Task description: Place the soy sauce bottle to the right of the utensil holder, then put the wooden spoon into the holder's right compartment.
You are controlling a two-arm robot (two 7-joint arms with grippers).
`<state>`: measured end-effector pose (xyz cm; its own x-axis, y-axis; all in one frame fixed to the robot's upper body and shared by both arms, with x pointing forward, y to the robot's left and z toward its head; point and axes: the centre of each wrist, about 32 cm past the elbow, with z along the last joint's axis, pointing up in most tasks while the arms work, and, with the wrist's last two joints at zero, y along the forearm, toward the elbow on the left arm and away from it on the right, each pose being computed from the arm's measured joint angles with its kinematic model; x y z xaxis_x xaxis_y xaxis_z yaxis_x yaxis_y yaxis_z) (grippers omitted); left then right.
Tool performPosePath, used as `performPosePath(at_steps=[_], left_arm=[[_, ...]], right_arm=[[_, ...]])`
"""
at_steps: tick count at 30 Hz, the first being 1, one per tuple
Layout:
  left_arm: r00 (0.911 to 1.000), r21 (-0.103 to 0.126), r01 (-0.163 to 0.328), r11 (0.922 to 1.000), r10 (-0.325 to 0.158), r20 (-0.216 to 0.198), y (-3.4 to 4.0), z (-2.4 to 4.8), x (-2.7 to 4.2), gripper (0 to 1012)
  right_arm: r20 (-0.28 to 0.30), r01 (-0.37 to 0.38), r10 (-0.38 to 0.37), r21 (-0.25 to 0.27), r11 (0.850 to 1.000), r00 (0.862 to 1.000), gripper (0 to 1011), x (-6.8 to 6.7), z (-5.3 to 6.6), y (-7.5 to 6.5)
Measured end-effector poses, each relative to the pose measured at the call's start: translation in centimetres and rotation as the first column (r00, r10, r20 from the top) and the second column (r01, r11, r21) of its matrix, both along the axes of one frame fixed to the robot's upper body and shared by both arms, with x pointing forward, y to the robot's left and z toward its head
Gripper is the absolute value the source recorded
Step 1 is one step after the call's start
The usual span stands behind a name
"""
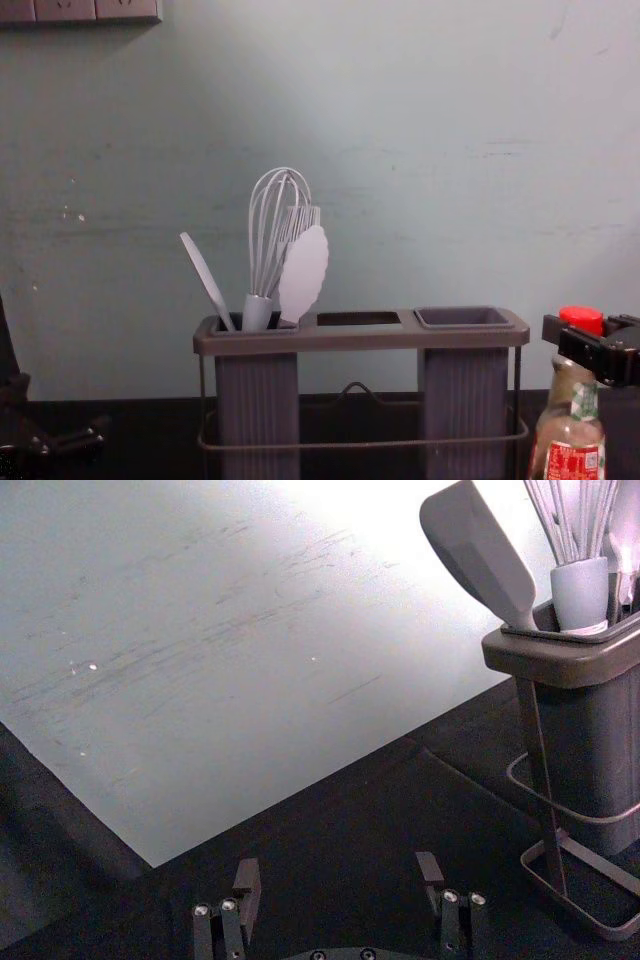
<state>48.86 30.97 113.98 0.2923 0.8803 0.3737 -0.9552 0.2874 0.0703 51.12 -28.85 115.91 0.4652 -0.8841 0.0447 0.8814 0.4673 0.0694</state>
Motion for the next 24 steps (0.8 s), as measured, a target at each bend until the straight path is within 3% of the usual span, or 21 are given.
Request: performPosePath(at_steps=[12,18,24], left_arm=[[1.0,0.0,0.0,1.0,0.0,0.0,0.0,0.0,0.0,1011],[1.0,0.0,0.0,1.0,0.0,0.0,0.0,0.0,0.0,1011],[1.0,0.0,0.0,1.0,0.0,0.0,0.0,0.0,0.0,1011]], right_arm=[[-0.011,0.004,-0.004,0.003,1.0,1.0,398,0.57,-0.29,0.16],[-0.009,0.009,-0.009,0.012,1.0,1.0,595,0.54,-0.23,0.07],[0.019,0.013,-0.014,0.021,1.0,1.0,783,-0.04,0.65,-0.21]])
